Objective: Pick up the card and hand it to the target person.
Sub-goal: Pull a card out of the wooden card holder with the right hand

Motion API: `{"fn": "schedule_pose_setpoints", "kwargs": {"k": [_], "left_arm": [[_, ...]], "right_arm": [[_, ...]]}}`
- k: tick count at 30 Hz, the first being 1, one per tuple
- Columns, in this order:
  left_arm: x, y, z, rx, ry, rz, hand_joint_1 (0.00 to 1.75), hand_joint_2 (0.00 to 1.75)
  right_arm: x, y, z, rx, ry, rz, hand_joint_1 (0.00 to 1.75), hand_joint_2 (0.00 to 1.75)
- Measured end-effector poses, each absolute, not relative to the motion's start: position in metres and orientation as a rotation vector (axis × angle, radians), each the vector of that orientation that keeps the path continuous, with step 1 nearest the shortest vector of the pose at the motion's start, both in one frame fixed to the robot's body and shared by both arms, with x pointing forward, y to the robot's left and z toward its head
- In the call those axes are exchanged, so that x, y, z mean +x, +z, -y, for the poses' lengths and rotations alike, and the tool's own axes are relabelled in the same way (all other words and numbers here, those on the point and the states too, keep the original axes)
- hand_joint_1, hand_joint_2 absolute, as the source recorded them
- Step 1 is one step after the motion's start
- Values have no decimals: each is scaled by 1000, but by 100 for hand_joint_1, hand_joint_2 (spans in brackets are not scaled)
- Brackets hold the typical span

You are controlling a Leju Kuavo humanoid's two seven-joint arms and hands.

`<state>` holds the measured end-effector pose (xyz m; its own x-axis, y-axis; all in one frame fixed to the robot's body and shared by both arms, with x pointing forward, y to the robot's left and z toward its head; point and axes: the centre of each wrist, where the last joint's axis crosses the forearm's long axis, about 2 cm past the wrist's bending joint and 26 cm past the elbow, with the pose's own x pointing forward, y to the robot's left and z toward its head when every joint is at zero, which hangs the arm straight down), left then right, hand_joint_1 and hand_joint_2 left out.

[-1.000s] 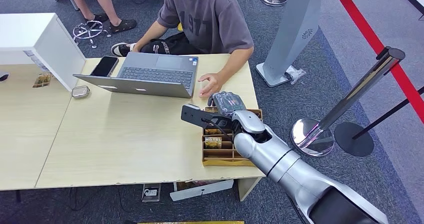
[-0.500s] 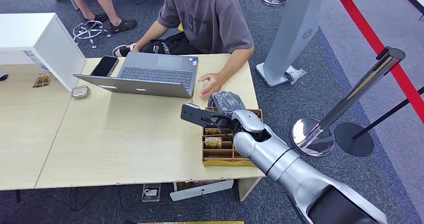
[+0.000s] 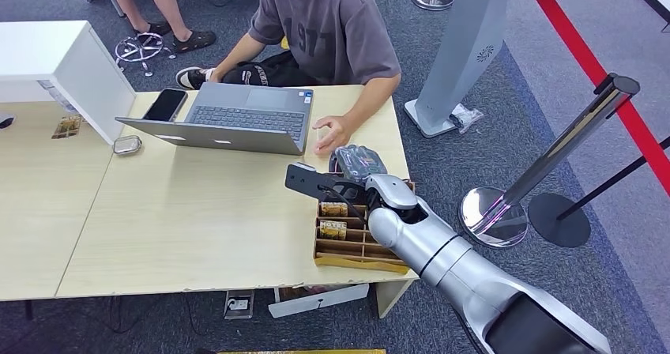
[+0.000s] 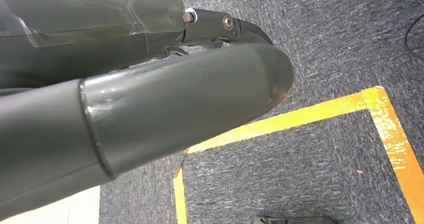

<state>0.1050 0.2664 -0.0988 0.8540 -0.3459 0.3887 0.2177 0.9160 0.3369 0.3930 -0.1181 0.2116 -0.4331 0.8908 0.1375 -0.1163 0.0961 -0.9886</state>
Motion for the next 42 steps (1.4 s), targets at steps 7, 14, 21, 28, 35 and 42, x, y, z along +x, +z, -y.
{"fn": "schedule_pose_setpoints", "kwargs": {"k": [7, 14, 21, 28, 35, 42], "left_arm": [[105, -99, -266, 288, -301, 459, 0, 0], [104, -99, -266, 287, -301, 463, 0, 0], [101, -100, -266, 285, -299, 460, 0, 0], [100, -100, -267, 284, -300, 465, 0, 0], [100, -100, -267, 288, -301, 466, 0, 0], [98, -101, -268, 290, -302, 464, 0, 0]], "right_arm": [[393, 211, 118, -798, 1474, 1519, 138, 175], [393, 212, 119, -796, 1474, 1526, 137, 175], [392, 219, 117, -814, 1479, 1554, 134, 175], [389, 233, 115, -826, 1479, 1597, 142, 175], [386, 241, 114, -821, 1476, 1645, 145, 175], [382, 250, 116, -859, 1465, 1674, 147, 175]]}}
